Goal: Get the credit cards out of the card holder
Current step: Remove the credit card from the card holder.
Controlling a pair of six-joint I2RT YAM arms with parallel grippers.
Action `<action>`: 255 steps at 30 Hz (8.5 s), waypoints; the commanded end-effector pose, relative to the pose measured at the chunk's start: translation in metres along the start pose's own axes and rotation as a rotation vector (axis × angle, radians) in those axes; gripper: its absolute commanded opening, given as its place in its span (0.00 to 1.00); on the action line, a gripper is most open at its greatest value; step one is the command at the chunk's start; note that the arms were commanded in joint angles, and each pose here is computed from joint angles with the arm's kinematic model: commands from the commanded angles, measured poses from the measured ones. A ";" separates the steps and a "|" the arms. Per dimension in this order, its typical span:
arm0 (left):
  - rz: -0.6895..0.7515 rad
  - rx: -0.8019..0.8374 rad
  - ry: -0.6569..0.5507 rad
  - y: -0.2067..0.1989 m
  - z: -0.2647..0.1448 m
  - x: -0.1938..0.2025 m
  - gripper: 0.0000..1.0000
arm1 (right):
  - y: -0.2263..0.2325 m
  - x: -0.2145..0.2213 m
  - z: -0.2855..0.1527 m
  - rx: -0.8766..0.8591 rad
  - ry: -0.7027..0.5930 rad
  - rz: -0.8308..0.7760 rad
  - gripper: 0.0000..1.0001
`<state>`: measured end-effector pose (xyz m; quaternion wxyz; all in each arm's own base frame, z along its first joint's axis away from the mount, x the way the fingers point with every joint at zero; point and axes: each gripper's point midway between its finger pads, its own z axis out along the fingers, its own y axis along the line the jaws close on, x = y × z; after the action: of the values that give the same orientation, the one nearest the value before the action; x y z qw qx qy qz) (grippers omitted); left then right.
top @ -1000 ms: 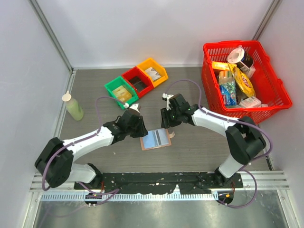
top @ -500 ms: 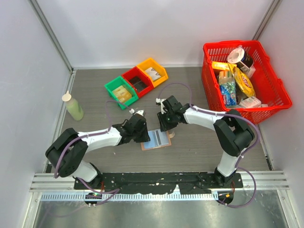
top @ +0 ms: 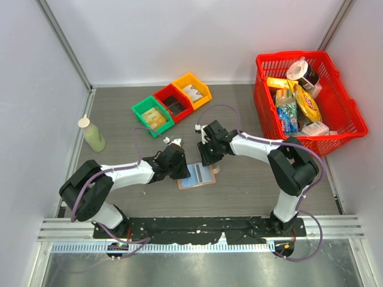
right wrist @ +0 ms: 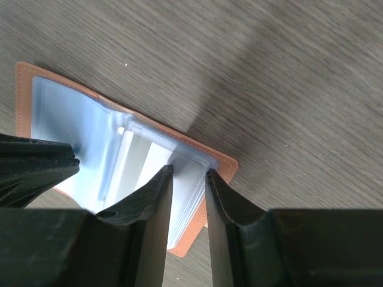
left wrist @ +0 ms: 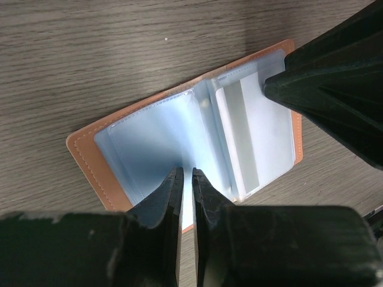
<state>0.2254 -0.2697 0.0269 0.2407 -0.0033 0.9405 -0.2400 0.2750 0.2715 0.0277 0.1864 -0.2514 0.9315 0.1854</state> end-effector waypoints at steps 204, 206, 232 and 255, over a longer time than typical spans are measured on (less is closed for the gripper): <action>-0.182 -0.031 -0.297 0.028 -0.080 -0.023 0.20 | 0.097 -0.025 -0.040 -0.384 -0.072 0.006 0.50; -0.176 0.012 -0.313 0.019 -0.089 -0.028 0.21 | 0.089 -0.027 -0.041 -0.344 -0.098 0.030 0.50; -0.277 0.001 -0.110 0.024 -0.016 0.018 0.00 | 0.071 0.015 -0.014 -0.471 -0.277 0.406 0.42; -0.296 -0.026 -0.067 0.031 -0.009 0.030 0.00 | 0.078 0.012 -0.014 -0.543 -0.306 0.382 0.14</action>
<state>0.2050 -0.2505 0.0250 0.2507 -0.1506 0.9109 -0.2909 0.2173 0.3112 0.0367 0.1944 -0.0620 0.8648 0.4588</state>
